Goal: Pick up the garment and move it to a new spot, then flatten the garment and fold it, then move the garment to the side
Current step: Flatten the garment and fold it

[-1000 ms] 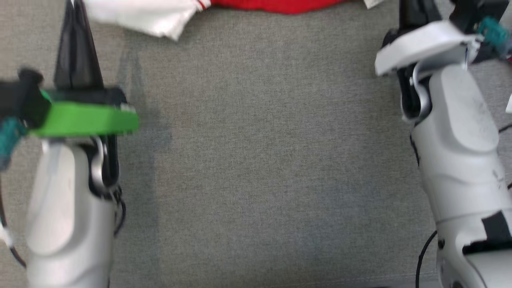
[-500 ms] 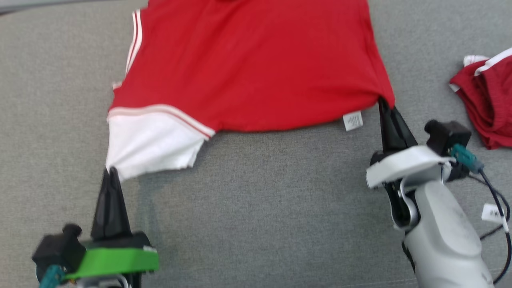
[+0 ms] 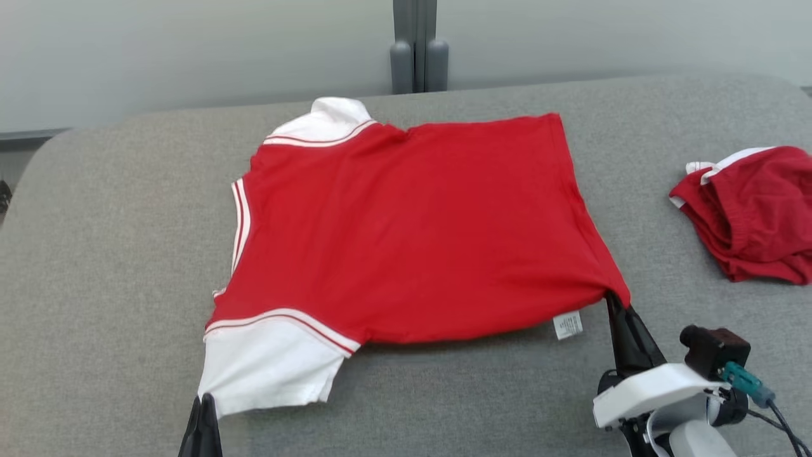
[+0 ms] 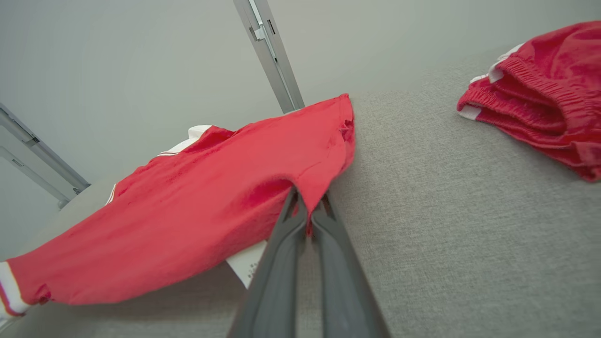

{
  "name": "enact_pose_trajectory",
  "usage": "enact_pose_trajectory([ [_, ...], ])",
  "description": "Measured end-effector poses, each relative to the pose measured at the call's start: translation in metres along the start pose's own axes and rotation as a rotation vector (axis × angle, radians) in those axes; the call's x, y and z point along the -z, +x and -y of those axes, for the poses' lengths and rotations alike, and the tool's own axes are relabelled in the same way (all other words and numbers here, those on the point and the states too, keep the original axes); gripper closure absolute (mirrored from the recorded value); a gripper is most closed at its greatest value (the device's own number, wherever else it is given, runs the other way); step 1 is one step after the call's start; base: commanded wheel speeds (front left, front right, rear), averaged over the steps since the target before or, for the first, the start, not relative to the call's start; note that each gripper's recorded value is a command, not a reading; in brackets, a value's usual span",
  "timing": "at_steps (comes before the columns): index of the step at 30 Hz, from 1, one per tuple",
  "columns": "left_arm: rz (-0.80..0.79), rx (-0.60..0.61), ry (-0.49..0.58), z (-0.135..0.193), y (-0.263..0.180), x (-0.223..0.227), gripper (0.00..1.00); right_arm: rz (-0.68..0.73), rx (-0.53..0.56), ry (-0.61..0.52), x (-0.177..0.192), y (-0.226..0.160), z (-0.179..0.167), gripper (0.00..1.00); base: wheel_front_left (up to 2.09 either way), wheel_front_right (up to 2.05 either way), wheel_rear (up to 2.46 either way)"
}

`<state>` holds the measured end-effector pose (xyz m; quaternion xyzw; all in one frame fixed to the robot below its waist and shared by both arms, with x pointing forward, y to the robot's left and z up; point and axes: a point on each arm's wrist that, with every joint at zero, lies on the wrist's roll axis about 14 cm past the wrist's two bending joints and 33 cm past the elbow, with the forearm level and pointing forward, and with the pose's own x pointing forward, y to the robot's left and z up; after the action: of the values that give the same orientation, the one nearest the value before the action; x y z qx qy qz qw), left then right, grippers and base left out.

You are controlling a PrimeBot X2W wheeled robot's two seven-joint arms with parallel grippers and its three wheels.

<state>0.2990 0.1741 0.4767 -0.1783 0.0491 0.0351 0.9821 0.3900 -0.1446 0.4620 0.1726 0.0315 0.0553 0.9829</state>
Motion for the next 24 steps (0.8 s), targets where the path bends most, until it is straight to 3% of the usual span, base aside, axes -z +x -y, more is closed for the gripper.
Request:
enact_pose_trajectory([
  [12, -0.110, 0.040, 0.000, 0.004, -0.025, 0.023, 1.00, -0.061, 0.068, 0.035, 0.022, -0.039, 0.017, 1.00, 0.00, 0.00, 0.00],
  [24, -0.003, 0.149, 0.017, 0.031, 0.044, -0.002, 1.00, -0.087, 0.085, 0.080, 0.030, -0.013, 0.022, 1.00, 0.00, 0.00, 0.00],
])
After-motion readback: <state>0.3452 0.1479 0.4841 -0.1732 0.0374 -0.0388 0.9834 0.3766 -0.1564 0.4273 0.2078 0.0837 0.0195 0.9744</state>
